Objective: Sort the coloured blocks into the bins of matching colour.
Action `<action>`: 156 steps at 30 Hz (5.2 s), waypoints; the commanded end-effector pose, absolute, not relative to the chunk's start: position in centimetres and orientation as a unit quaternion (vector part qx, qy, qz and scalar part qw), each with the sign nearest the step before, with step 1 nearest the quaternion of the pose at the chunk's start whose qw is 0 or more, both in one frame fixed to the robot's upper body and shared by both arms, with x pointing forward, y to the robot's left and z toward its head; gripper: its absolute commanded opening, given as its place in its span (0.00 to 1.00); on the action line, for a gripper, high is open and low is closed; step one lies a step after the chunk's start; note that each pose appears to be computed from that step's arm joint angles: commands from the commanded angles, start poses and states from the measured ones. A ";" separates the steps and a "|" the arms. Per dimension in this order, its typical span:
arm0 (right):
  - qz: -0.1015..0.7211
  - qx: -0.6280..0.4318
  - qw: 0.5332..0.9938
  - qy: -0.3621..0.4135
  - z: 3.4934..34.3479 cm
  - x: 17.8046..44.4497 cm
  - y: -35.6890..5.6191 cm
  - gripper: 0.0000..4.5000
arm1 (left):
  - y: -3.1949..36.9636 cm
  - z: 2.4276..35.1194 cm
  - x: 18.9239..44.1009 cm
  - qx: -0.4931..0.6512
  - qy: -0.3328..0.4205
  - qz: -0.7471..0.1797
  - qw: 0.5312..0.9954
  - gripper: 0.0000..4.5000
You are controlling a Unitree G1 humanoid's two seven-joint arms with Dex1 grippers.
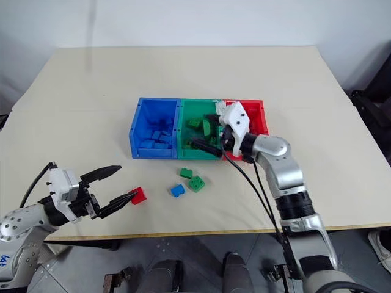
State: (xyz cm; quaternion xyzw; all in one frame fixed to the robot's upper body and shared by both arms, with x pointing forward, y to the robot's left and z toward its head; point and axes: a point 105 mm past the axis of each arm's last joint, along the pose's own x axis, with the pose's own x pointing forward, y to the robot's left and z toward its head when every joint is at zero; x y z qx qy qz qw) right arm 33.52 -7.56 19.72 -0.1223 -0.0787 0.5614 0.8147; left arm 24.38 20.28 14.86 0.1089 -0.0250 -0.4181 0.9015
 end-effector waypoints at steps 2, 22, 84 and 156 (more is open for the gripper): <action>0.621 -0.118 0.774 -0.043 18.7 30.0 -7.5 1.00 | 20.1 15.3 24.4 0.114 -0.034 -0.425 0.897 1.00; 0.559 -0.140 0.815 0.052 10.1 30.2 -4.4 1.00 | 18.7 14.9 23.6 0.112 -0.017 -0.483 0.868 1.00; 0.605 -0.151 0.781 0.015 14.0 27.1 -17.1 0.99 | 16.0 13.8 29.1 0.192 0.052 -0.525 0.827 1.00; 0.551 -0.158 0.816 -0.080 17.6 26.6 -17.1 1.00 | 21.9 18.7 29.7 0.202 -0.074 -0.472 0.855 0.99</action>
